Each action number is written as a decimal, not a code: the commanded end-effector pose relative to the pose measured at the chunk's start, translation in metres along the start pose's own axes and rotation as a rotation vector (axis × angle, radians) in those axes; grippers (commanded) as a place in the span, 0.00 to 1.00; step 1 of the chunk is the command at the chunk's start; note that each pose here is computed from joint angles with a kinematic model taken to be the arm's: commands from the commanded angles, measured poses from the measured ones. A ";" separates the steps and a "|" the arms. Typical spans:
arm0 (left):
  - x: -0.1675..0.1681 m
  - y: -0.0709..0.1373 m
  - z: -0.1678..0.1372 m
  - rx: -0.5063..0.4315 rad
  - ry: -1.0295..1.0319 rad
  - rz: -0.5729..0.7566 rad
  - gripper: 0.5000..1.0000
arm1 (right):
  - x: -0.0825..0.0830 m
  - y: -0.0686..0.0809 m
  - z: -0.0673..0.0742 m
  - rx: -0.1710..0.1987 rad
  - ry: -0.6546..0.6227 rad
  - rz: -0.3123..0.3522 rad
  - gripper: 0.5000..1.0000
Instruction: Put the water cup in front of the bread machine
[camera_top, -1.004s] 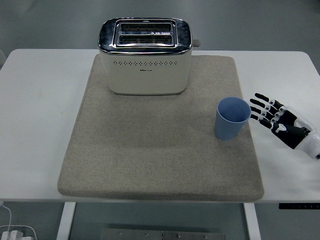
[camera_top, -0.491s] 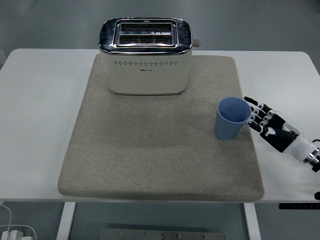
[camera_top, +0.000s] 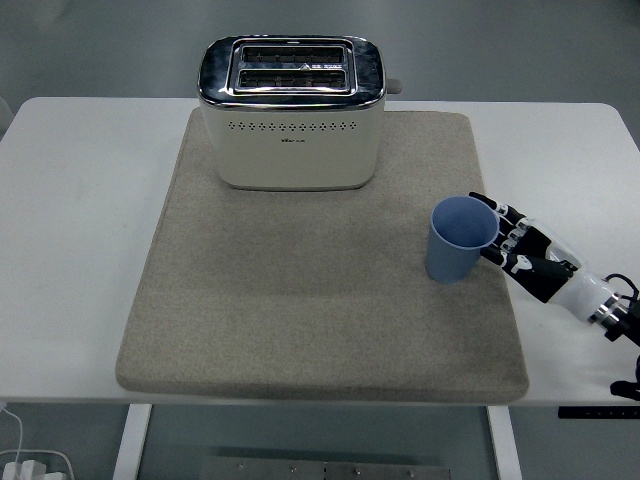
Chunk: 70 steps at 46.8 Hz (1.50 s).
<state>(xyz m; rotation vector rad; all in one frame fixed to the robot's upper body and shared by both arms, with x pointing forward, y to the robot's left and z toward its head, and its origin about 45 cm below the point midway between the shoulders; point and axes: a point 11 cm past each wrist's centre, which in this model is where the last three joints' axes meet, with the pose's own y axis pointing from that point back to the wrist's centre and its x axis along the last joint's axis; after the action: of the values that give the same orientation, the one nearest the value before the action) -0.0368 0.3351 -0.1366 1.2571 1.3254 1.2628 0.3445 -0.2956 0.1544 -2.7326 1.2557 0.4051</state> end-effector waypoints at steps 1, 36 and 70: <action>0.000 0.000 0.000 0.000 0.000 0.000 1.00 | -0.003 -0.003 0.001 -0.004 0.009 -0.013 0.86; 0.000 0.000 0.000 0.000 0.000 0.000 1.00 | -0.020 -0.019 0.007 -0.022 0.076 -0.089 0.86; 0.000 0.000 0.000 0.000 0.000 0.000 1.00 | -0.030 -0.030 0.007 -0.005 0.090 -0.123 0.64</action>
<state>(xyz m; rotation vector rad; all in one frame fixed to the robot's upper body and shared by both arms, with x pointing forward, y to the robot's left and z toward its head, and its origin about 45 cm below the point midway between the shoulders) -0.0369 0.3351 -0.1366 1.2572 1.3256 1.2628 0.3469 -0.2534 0.1545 -2.8494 1.1029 0.2826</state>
